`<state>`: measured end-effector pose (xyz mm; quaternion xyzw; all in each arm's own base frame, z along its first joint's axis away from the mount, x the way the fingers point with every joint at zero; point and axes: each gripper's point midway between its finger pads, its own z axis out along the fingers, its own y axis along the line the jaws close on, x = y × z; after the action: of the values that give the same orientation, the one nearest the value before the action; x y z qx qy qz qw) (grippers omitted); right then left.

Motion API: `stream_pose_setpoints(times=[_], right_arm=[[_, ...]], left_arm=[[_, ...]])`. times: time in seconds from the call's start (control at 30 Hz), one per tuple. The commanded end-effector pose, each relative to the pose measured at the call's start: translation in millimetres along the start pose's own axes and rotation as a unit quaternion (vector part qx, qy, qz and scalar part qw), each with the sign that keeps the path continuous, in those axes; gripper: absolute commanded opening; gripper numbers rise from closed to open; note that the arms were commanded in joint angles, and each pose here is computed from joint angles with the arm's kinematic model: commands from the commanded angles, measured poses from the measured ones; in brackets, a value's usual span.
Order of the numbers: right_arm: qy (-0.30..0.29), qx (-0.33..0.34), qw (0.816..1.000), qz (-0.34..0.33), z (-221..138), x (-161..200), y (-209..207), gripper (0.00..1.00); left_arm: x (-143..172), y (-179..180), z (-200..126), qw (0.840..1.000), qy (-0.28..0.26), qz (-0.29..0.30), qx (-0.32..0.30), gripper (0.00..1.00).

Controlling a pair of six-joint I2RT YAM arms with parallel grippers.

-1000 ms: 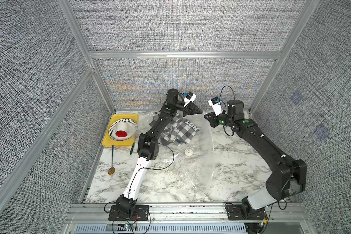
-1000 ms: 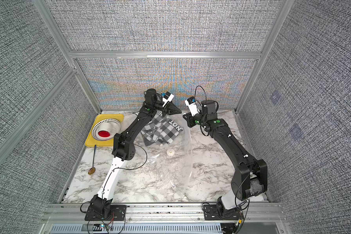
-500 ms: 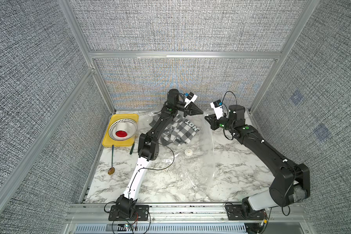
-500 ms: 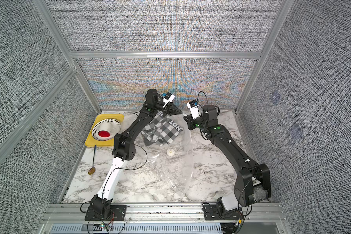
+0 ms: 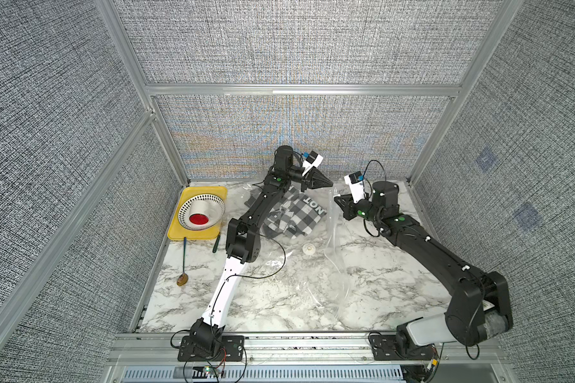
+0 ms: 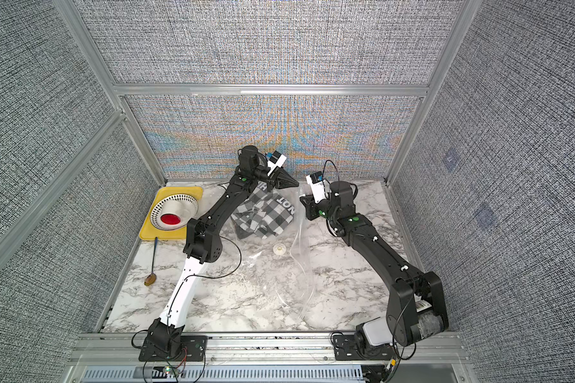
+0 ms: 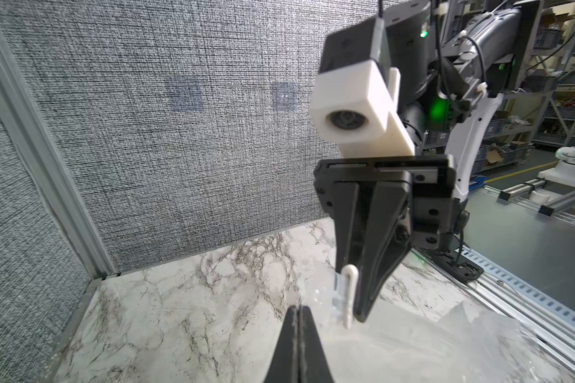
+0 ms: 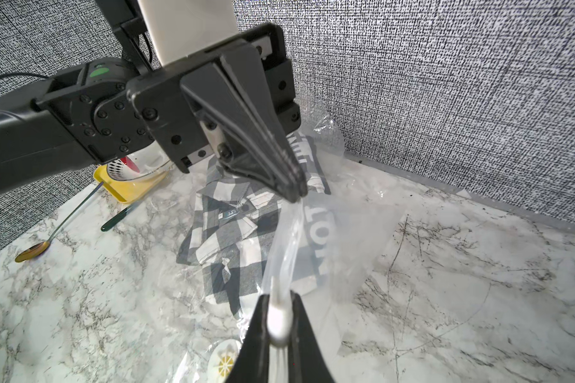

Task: Place the folded shirt into the vacuum bag
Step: Close the vacuum bag at the center of the board.

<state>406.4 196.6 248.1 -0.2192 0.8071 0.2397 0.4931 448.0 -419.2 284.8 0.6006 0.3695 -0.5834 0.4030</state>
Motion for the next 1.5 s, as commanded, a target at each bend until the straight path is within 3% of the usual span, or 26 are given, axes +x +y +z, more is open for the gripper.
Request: stream_pose_setpoints(times=[0.0, 0.2, 0.4, 0.43, 0.47, 0.5, 0.93, 1.03, 1.17, 1.33, 1.47], right_arm=[[0.033, -0.003, 0.999, 0.026, -1, 22, 4, 0.00], [0.029, 0.004, 0.999, 0.040, -3, 30, 4, 0.00], [0.019, 0.015, 0.999, 0.027, -7, 15, 2, 0.00], [0.017, 0.010, 1.000, 0.023, -7, 11, 4, 0.00], [0.014, 0.007, 1.000, 0.021, -7, 7, 5, 0.00], [0.013, 0.006, 1.000, 0.018, -7, 4, 5, 0.00], [0.051, -0.013, 0.999, -0.012, -4, 0, 10, 0.00], [0.058, -0.010, 0.998, -0.013, -2, 2, 9, 0.00], [0.061, 0.001, 0.998, -0.014, -1, 3, 5, 0.00], [0.061, 0.012, 0.998, -0.017, 0, 0, 0, 0.00], [0.059, 0.015, 0.998, -0.016, 0, -2, -2, 0.00]], left_arm=[[-12, 10, -6, 0.999, -0.003, 0.030, -0.035, 0.00], [-13, 12, -7, 0.999, -0.003, 0.031, -0.039, 0.00], [-6, -3, -8, 1.000, 0.001, 0.010, 0.003, 0.00], [-4, -5, -8, 1.000, 0.001, 0.005, 0.007, 0.28], [-3, -6, -8, 1.000, 0.001, -0.001, 0.010, 0.70], [-2, -8, -9, 1.000, 0.002, -0.008, 0.014, 1.00], [21, -32, -4, 0.996, 0.016, -0.044, 0.075, 0.99], [24, -33, -1, 0.995, 0.016, -0.051, 0.078, 0.90], [25, -35, 2, 0.995, 0.016, -0.058, 0.082, 0.88], [30, -38, 5, 0.994, 0.016, -0.069, 0.084, 0.74], [32, -41, 7, 0.994, 0.015, -0.072, 0.086, 0.68]])
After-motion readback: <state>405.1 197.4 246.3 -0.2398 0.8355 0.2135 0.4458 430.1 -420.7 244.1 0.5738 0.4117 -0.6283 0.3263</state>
